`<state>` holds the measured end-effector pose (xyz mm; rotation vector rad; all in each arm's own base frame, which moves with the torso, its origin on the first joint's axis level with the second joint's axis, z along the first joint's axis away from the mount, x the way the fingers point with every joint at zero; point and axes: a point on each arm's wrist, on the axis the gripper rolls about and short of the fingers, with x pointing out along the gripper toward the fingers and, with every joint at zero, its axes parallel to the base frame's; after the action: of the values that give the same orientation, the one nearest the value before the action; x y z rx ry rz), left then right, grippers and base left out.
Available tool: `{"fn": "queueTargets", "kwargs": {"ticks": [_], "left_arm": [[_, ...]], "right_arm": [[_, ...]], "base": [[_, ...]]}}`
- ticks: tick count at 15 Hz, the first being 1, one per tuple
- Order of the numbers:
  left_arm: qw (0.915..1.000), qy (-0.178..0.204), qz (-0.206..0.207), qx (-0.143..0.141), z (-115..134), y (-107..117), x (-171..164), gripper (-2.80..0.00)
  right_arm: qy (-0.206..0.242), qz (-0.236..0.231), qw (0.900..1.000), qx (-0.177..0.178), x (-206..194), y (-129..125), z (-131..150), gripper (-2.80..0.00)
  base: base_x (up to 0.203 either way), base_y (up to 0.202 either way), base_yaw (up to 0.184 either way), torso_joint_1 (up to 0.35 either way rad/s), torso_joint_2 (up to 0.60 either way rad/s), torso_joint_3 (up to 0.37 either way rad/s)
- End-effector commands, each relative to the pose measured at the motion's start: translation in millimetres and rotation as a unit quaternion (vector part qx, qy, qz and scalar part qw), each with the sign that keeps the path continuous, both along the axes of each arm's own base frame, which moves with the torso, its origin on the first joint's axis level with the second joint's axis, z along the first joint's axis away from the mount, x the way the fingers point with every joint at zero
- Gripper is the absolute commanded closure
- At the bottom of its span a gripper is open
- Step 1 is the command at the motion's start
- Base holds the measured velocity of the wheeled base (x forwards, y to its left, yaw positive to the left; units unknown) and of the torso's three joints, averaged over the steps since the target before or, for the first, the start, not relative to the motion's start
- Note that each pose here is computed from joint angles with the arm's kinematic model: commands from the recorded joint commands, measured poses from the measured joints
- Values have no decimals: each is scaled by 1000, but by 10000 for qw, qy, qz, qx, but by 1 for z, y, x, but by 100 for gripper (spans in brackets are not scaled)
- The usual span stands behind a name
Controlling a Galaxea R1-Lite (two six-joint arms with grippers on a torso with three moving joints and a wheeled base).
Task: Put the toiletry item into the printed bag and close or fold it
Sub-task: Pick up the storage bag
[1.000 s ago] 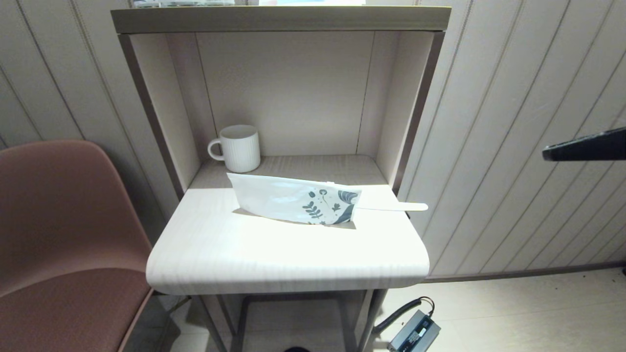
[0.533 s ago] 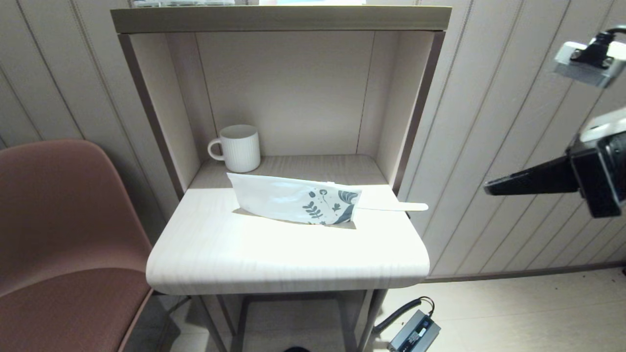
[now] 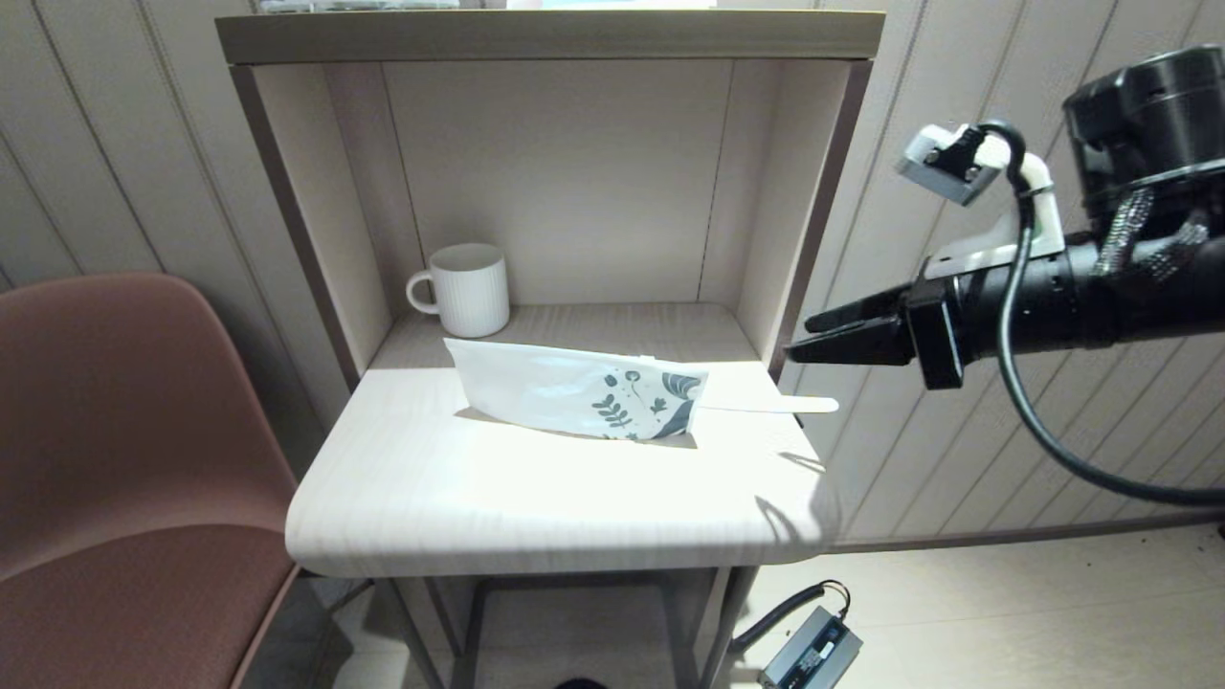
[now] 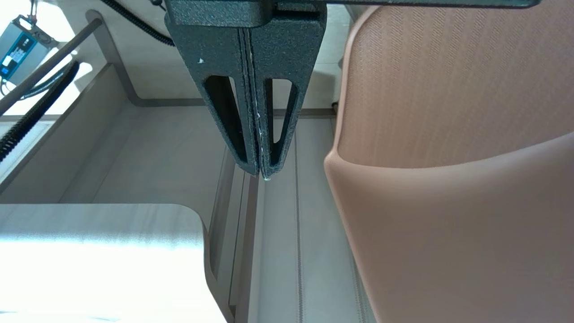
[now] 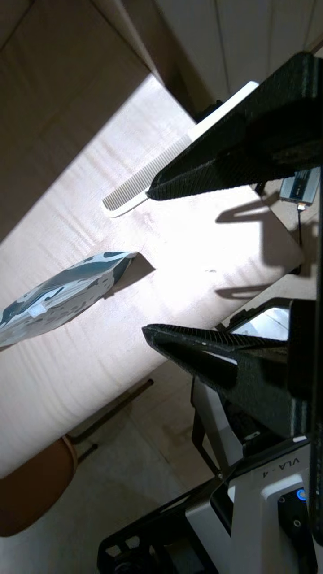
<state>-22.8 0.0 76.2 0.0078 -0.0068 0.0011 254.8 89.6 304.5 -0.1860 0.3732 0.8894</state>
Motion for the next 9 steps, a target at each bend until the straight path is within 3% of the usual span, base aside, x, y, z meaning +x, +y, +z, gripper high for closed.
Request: {"fn": "queueTargets", "kwargs": {"ticks": [1, 9], "left_arm": [[10000, -4, 2, -1, 0, 0, 0, 0], [10000, -4, 2, -1, 0, 0, 0, 0]], "right_arm": [[259, 75, 9996, -31, 27, 7, -15, -280], [539, 316, 9979, -173, 57, 27, -41, -280]], "base": [[0, 0, 0, 0, 0, 0], [0, 0, 0, 0, 0, 0]]}}
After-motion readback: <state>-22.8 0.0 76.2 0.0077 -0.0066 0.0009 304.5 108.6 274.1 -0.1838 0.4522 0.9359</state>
